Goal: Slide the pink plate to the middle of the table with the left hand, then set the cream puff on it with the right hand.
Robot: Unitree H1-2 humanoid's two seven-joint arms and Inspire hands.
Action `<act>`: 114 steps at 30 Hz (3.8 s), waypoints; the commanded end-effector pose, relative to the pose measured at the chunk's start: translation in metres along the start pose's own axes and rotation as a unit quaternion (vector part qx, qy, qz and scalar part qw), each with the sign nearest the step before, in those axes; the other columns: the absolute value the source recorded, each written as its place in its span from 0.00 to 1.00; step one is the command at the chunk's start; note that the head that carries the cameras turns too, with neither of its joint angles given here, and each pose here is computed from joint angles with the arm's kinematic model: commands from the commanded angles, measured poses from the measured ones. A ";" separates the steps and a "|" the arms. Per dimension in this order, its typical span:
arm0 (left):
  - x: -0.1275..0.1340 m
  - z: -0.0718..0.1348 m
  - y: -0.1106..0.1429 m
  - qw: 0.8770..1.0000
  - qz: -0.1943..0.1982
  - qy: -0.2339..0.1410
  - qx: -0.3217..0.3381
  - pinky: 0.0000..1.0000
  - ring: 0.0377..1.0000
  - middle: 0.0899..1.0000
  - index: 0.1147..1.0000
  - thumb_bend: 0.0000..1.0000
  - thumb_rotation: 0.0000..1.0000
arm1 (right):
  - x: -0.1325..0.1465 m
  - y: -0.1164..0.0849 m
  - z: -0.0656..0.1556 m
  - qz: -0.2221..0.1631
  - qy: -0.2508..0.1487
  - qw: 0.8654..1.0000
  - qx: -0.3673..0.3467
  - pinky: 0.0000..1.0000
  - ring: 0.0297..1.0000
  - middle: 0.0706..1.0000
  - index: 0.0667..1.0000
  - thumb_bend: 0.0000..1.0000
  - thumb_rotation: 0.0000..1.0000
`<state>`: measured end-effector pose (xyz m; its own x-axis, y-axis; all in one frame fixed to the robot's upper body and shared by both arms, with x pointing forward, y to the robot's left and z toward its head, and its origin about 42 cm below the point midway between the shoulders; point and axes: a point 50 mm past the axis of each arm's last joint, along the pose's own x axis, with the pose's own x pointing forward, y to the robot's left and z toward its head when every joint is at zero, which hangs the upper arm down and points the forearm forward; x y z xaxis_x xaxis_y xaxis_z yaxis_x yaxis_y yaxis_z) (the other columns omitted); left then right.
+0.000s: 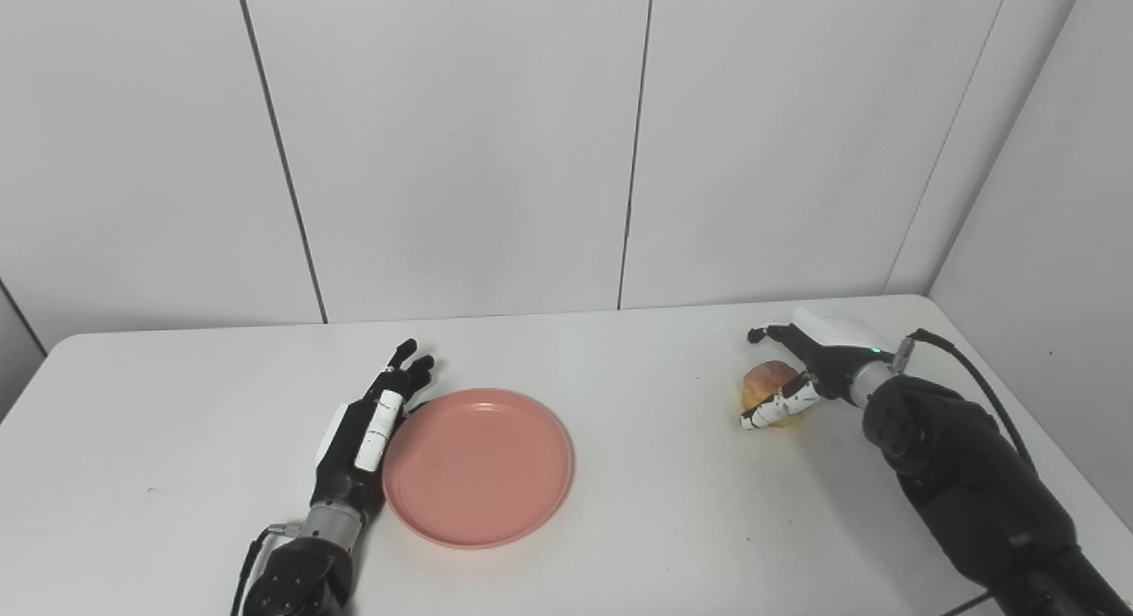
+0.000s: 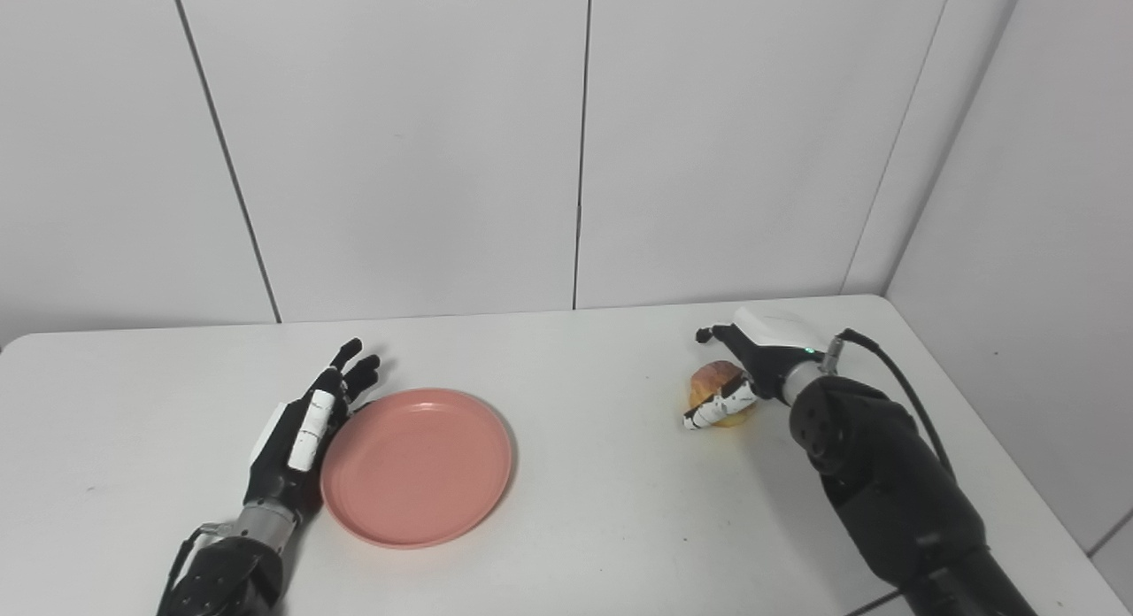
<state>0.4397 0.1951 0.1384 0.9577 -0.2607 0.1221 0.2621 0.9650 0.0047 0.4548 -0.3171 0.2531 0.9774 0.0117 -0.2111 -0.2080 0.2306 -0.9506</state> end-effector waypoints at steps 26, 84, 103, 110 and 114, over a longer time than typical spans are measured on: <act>-0.010 -0.015 -0.012 0.999 -0.013 0.034 -0.014 0.82 0.93 0.90 0.91 0.92 0.86 | 0.003 -0.006 -0.016 -0.044 0.016 0.999 0.005 0.55 0.70 0.79 0.78 1.00 0.18; -0.004 -0.019 -0.044 0.999 -0.010 0.043 0.002 0.76 0.89 0.88 0.89 0.87 0.87 | -0.038 -0.050 0.032 -0.229 -0.147 0.961 0.053 0.29 0.36 0.43 0.50 0.51 0.00; -0.002 -0.028 -0.064 0.999 -0.007 0.050 -0.006 0.81 0.89 0.87 0.89 0.90 0.87 | -0.059 -0.049 0.086 -0.252 -0.253 0.928 0.109 0.29 0.37 0.44 0.50 0.52 0.00; -0.002 -0.030 -0.069 0.999 -0.003 0.050 -0.001 0.75 0.87 0.85 0.86 0.91 0.86 | -0.054 -0.041 0.106 -0.241 -0.277 0.924 0.108 0.25 0.36 0.44 0.50 0.51 0.00; -0.002 -0.031 -0.071 0.999 -0.003 0.053 -0.004 0.76 0.86 0.85 0.87 0.92 0.86 | -0.054 -0.036 0.119 -0.231 -0.286 0.922 0.122 0.27 0.36 0.44 0.49 0.51 0.00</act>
<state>0.4383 0.1490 0.1328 0.9691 -0.2251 0.1014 0.2233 0.9743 0.0281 0.4125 -0.2196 0.2994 0.8845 0.3176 0.3418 0.1280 0.5393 -0.8323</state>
